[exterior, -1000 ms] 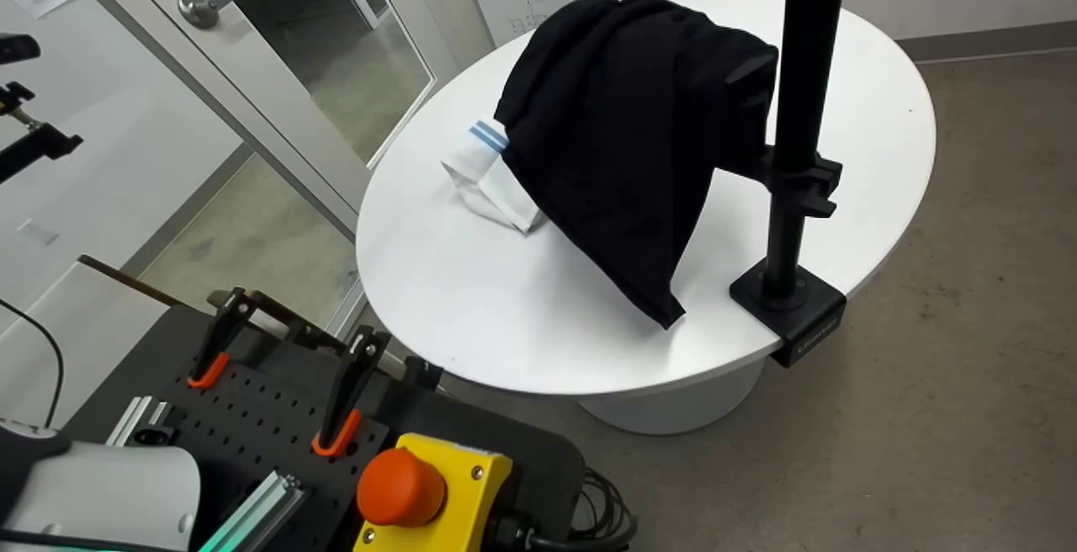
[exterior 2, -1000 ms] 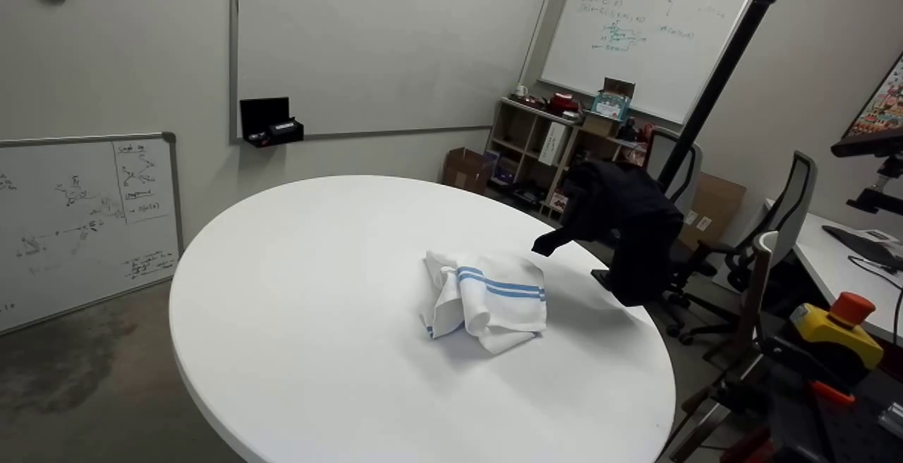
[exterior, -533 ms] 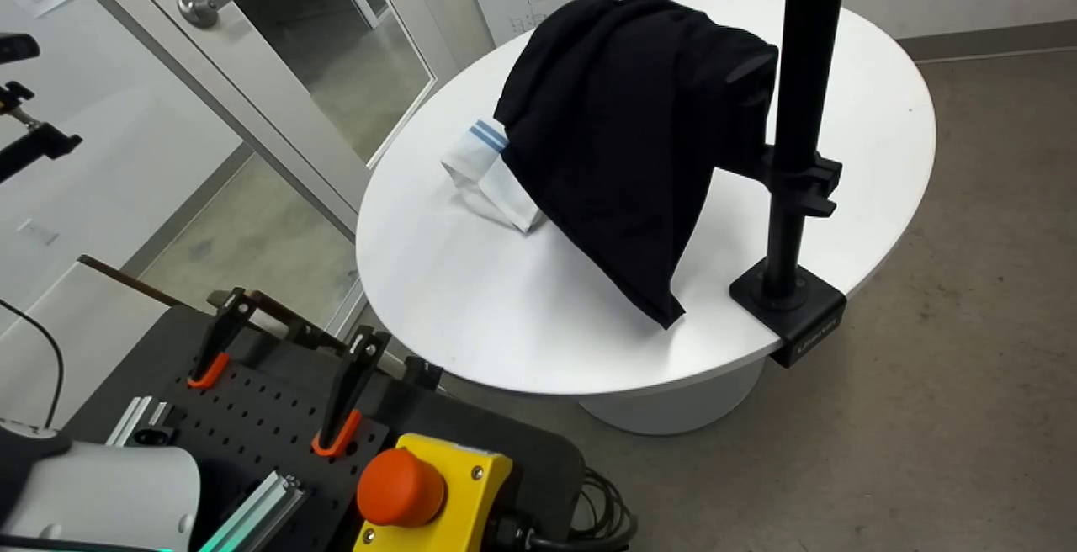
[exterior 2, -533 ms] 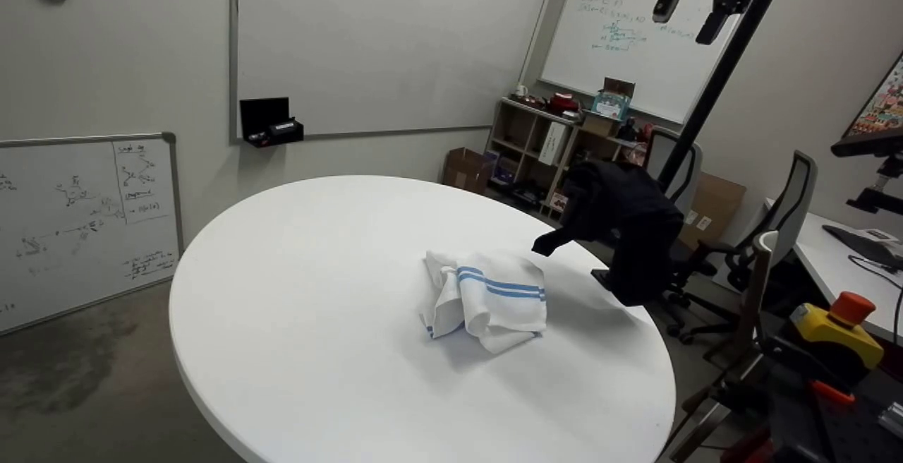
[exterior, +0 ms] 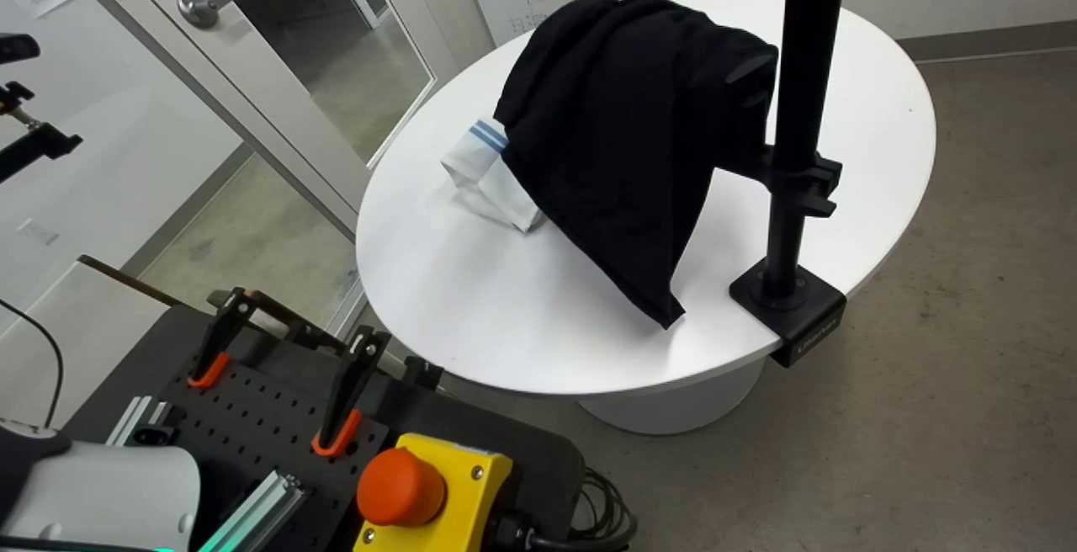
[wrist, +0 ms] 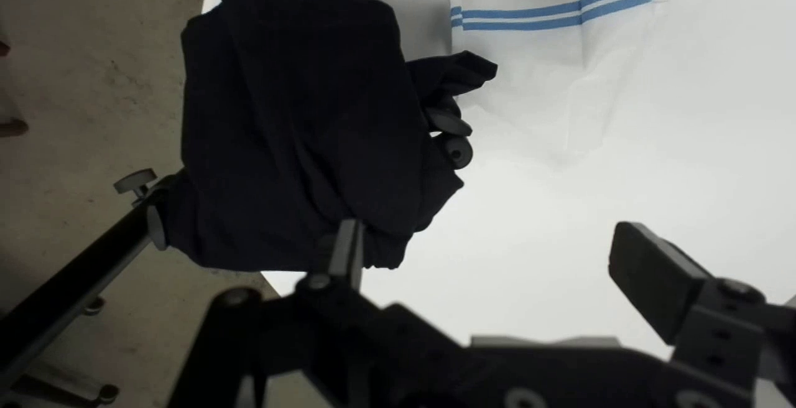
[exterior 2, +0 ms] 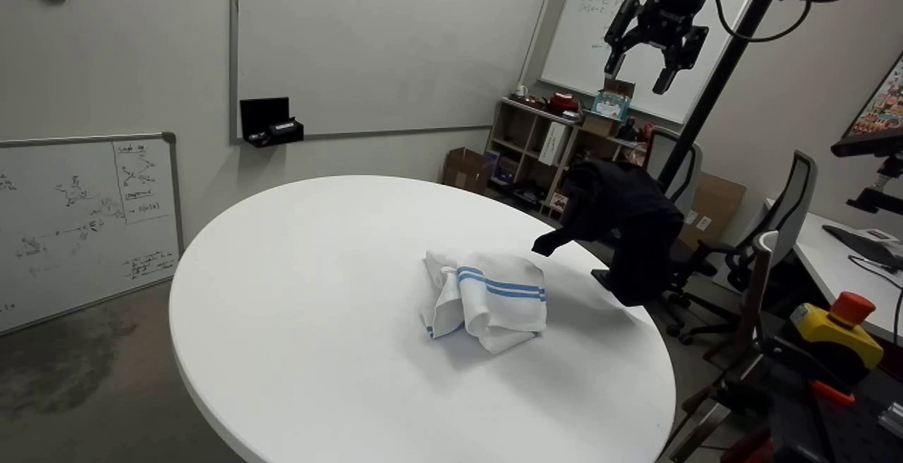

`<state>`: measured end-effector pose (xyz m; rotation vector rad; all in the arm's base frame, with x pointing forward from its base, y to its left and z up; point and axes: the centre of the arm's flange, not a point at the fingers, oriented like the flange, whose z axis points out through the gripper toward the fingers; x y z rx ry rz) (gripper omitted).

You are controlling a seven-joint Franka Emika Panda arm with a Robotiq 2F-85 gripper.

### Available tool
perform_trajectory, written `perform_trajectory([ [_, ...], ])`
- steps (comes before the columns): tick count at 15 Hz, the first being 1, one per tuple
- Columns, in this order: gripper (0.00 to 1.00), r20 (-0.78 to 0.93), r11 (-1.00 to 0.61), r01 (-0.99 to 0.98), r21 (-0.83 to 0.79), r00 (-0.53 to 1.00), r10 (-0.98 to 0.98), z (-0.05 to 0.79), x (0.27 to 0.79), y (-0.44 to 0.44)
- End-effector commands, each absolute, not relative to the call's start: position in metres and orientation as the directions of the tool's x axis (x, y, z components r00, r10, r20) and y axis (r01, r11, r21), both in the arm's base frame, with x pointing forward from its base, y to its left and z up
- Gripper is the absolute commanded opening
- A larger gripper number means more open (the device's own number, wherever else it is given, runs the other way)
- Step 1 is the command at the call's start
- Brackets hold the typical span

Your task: Put the black t-shirt on the table

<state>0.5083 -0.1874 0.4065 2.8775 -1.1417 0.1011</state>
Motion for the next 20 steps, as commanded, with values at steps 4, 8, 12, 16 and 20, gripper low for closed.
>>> perform_trajectory([
  [4, 1.00, 0.130, -0.603, -0.795, 0.067, 0.606, -0.785, 0.360, 0.527, -0.234],
  [8, 1.00, 0.103, -0.519, -0.853, 0.048, 0.521, -0.847, 0.334, 0.524, -0.244],
  [12, 1.00, 0.062, -0.470, -0.881, 0.060, 0.473, -0.879, 0.310, 0.518, -0.246],
  [16, 1.00, 0.052, -0.441, -0.895, 0.071, 0.444, -0.894, 0.294, 0.514, -0.245],
  [20, 1.00, 0.070, -0.414, -0.907, 0.082, 0.419, -0.905, 0.281, 0.510, -0.247],
])
